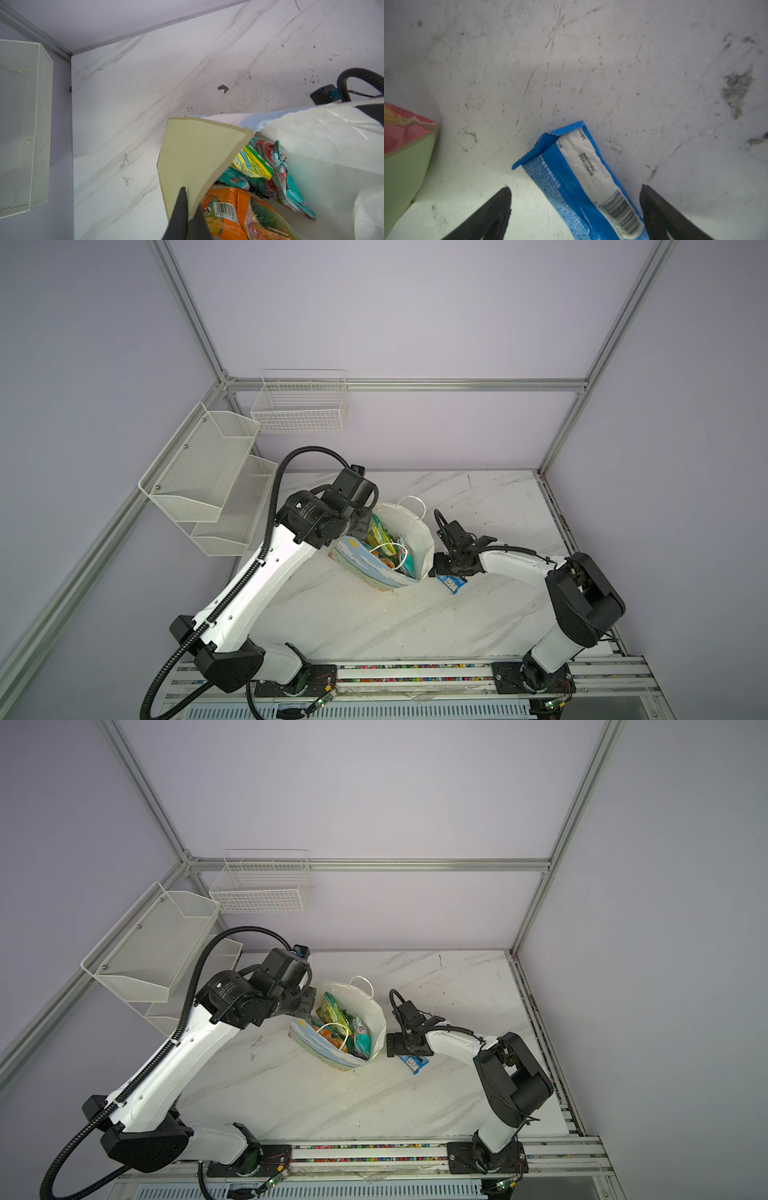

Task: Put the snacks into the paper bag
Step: 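Rotate and align the open right gripper with the blue bar's end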

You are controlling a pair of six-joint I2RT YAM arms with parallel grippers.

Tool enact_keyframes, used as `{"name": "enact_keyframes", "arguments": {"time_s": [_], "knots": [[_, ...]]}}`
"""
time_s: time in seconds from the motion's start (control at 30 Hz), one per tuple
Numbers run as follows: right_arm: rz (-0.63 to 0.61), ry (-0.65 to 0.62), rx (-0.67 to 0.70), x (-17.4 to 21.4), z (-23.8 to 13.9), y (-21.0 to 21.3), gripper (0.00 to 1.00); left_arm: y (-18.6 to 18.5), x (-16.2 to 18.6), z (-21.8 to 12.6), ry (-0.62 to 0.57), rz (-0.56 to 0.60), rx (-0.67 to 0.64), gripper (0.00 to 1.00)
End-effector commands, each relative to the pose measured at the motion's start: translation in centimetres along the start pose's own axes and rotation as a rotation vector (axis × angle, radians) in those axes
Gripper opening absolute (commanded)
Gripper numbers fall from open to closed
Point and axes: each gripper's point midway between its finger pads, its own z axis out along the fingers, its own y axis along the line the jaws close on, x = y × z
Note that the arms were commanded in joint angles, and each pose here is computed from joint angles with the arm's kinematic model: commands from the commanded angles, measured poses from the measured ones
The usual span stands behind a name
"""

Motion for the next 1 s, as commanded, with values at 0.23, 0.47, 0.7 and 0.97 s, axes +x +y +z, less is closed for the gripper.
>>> {"name": "enact_keyframes", "arguments": {"time_s": [0.23,0.47,0.7,0.97], "knots": [[0.044,0.01,0.006,2.3,-1.1,-1.5,0.97,0.9,-1.7,-1.7,-0.104,-0.041,-0.003,0.0],[0.031,0.019,-0.118,3.1,-2.3,1.5,0.97,0.8,-1.8,-1.6,-0.103,-0.04,-0.001,0.0],[0.008,0.013,-0.246,3.6,-3.3,5.0,0.97,0.6,-1.8,-1.5,-0.099,-0.039,0.002,0.0],[0.058,-0.092,-0.068,1.0,-4.5,2.0,0.97,1.0,-1.5,-2.0,-0.108,-0.043,-0.001,0.0]]}}
